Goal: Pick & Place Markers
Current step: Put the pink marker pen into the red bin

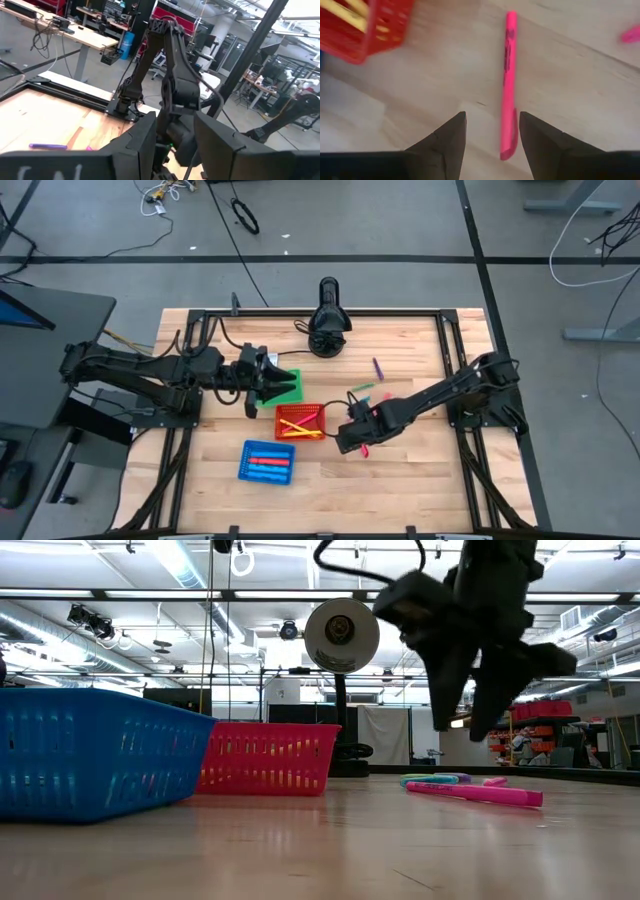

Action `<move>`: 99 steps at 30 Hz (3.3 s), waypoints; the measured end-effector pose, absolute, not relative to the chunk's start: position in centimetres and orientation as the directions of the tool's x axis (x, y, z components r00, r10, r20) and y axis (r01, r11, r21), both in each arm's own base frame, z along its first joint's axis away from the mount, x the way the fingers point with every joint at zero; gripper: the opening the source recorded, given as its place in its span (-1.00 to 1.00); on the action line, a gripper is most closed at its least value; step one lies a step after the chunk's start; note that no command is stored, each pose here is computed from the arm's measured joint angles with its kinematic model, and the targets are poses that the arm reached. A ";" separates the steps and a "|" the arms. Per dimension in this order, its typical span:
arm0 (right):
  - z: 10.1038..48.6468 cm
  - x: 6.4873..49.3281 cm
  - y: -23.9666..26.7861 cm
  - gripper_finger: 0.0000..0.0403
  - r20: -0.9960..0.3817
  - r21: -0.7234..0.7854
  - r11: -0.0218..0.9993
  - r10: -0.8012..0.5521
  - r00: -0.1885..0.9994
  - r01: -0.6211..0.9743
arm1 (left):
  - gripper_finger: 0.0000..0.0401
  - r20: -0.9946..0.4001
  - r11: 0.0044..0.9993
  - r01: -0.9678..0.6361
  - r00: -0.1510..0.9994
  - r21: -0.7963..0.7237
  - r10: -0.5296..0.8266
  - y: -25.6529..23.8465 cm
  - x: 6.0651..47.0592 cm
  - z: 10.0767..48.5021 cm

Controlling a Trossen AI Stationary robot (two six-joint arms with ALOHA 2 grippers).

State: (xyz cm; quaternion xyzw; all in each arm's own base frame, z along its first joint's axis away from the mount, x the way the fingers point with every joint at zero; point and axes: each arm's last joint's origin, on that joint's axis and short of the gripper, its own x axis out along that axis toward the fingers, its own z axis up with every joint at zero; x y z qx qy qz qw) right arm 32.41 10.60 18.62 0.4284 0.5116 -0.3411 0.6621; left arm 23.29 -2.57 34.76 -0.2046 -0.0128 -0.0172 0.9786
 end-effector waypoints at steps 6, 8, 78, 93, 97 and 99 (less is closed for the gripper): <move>16.9 32.8 10.5 -0.08 -0.981 0.160 0.408 -0.033 0.190 0.899 | -0.31 0.032 0.915 0.051 0.999 -0.400 -0.042 -2.6 23.3 34.8; 16.7 33.0 10.6 -0.08 -0.980 0.174 0.413 -0.019 0.200 0.894 | -0.31 0.033 0.915 0.051 0.999 -0.400 -0.042 -2.6 23.3 34.8; 22.2 31.2 9.2 -0.84 -0.935 0.226 0.575 -0.099 0.341 0.787 | -0.31 0.034 0.917 0.039 0.999 -0.398 -0.028 -2.6 23.3 34.8; 30.2 29.2 6.6 -0.84 -0.717 0.402 0.696 -0.165 0.677 0.596 | -0.31 0.095 0.913 0.046 0.995 -0.405 -0.007 -2.5 23.3 35.4; 32.2 29.3 6.2 -0.84 -0.604 0.430 0.768 -0.147 0.784 0.475 | -0.31 0.126 0.911 0.030 0.992 -0.411 0.024 -2.4 23.2 35.7; 33.2 29.4 6.1 -0.84 -0.537 0.429 0.806 -0.136 0.833 0.408 | -0.31 0.133 0.910 0.019 0.990 -0.413 0.040 -2.4 23.2 35.8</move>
